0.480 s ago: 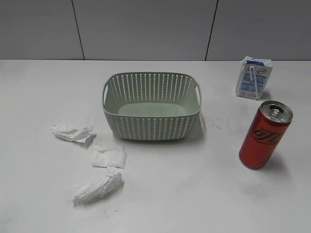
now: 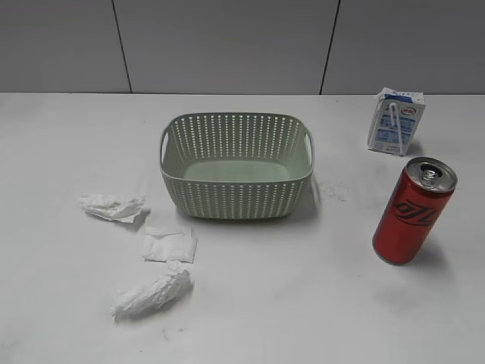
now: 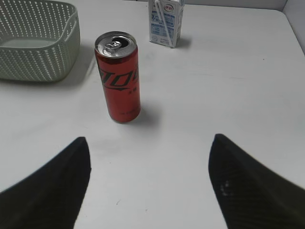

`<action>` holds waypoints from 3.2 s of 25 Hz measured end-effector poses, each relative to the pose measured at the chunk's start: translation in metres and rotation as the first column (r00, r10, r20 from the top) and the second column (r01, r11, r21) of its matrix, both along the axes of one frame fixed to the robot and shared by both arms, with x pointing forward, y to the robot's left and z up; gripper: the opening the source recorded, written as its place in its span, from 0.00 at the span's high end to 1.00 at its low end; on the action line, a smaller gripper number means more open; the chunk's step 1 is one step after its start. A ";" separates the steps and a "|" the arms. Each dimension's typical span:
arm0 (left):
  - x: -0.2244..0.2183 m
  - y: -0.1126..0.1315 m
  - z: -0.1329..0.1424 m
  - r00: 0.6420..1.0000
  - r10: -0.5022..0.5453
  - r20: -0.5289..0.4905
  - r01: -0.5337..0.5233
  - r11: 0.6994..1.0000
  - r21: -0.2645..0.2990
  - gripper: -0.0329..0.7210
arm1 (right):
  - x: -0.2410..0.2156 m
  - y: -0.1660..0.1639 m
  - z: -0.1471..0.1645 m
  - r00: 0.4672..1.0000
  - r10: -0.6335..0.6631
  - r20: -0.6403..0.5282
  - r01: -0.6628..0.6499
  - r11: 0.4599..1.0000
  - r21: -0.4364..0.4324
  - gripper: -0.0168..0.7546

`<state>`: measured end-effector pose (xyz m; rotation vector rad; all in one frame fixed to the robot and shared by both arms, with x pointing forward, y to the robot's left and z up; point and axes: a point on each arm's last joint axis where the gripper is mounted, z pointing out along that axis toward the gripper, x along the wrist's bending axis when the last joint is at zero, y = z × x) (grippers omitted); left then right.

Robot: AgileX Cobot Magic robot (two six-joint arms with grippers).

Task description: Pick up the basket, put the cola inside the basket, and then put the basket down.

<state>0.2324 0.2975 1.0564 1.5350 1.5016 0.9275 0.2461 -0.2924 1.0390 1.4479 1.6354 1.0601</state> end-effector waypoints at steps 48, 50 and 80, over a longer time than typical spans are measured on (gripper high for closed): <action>0.387 -0.200 -0.034 0.568 -0.292 -0.769 0.303 0.943 -0.134 0.15 | 0.000 0.000 0.000 1.000 0.001 0.001 -0.001 1.000 0.000 0.22; 0.393 -0.203 -0.051 0.542 -0.270 -0.796 0.281 0.951 -0.131 0.16 | 0.000 0.000 0.000 1.000 0.001 0.001 -0.001 1.000 0.001 0.22; 0.412 -0.217 -0.116 0.505 -0.267 -0.821 0.226 0.959 -0.173 0.69 | 0.000 0.000 0.000 1.000 0.001 0.001 -0.001 1.000 0.001 0.22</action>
